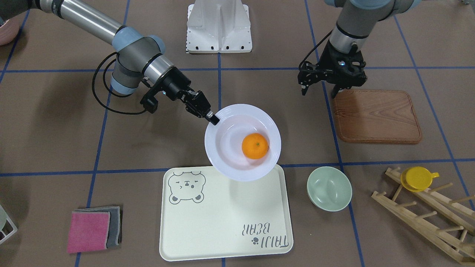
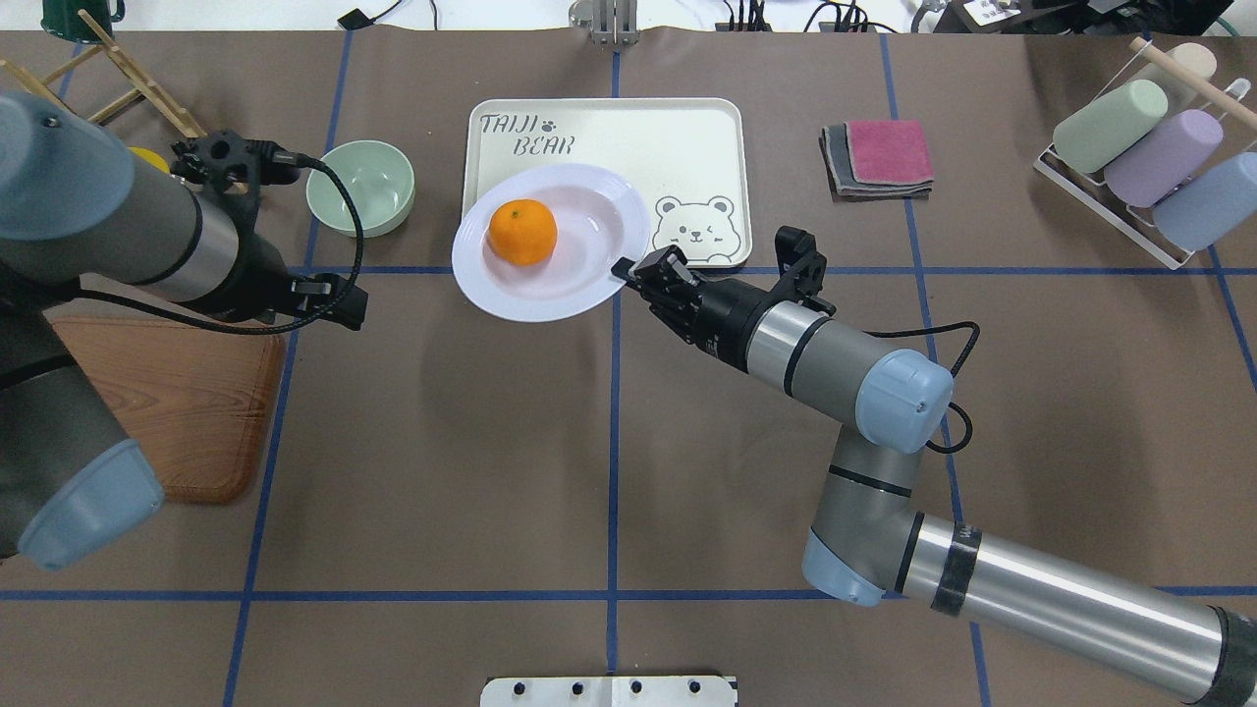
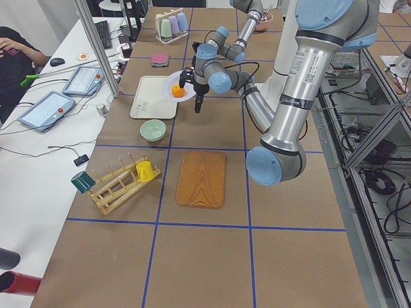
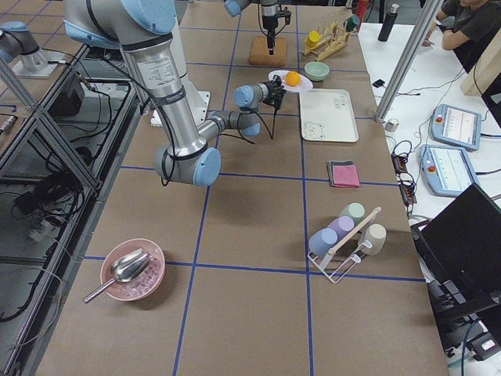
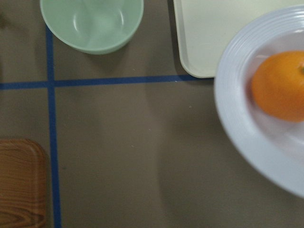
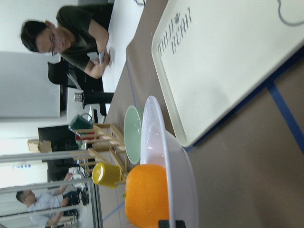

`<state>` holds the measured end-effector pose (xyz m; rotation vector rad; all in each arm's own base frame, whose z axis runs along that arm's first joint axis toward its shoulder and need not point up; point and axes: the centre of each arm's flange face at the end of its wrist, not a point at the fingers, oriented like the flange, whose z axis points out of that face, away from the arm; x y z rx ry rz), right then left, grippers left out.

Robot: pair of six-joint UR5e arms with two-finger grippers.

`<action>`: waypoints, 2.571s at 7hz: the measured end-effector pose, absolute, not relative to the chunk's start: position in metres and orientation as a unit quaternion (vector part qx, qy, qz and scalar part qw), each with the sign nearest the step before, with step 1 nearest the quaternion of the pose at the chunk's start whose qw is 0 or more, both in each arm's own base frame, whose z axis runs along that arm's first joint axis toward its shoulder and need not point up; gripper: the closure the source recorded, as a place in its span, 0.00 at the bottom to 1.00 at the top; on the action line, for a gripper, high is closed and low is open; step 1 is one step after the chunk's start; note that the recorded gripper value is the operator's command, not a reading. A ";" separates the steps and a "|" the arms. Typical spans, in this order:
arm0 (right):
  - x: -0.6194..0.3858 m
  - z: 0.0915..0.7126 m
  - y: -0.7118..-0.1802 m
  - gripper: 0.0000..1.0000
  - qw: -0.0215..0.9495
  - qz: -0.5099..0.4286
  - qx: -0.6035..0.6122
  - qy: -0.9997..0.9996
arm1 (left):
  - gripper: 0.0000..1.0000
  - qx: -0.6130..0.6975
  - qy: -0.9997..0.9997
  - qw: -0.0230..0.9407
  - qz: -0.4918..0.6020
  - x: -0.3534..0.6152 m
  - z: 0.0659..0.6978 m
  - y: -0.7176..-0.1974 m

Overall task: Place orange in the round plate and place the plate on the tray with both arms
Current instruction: 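Push the plate farther onto the tray with the right gripper while the left gripper withdraws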

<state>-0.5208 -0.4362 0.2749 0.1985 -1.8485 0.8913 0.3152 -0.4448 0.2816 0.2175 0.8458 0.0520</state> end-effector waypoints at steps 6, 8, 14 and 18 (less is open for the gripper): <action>-0.560 0.297 -0.484 1.00 0.540 0.495 0.147 -0.665 | 0.08 0.111 0.399 0.910 0.037 0.294 0.297 -0.454; -0.575 0.290 -0.486 1.00 0.543 0.509 0.151 -0.650 | 0.08 0.111 0.399 0.910 0.037 0.294 0.298 -0.454; -0.568 0.282 -0.499 0.00 0.623 0.463 0.162 -0.609 | 0.08 0.110 0.398 0.910 0.034 0.290 0.300 -0.454; -0.484 0.268 -0.533 0.00 0.822 0.250 0.154 -0.489 | 0.08 0.108 0.402 0.909 0.034 0.282 0.300 -0.458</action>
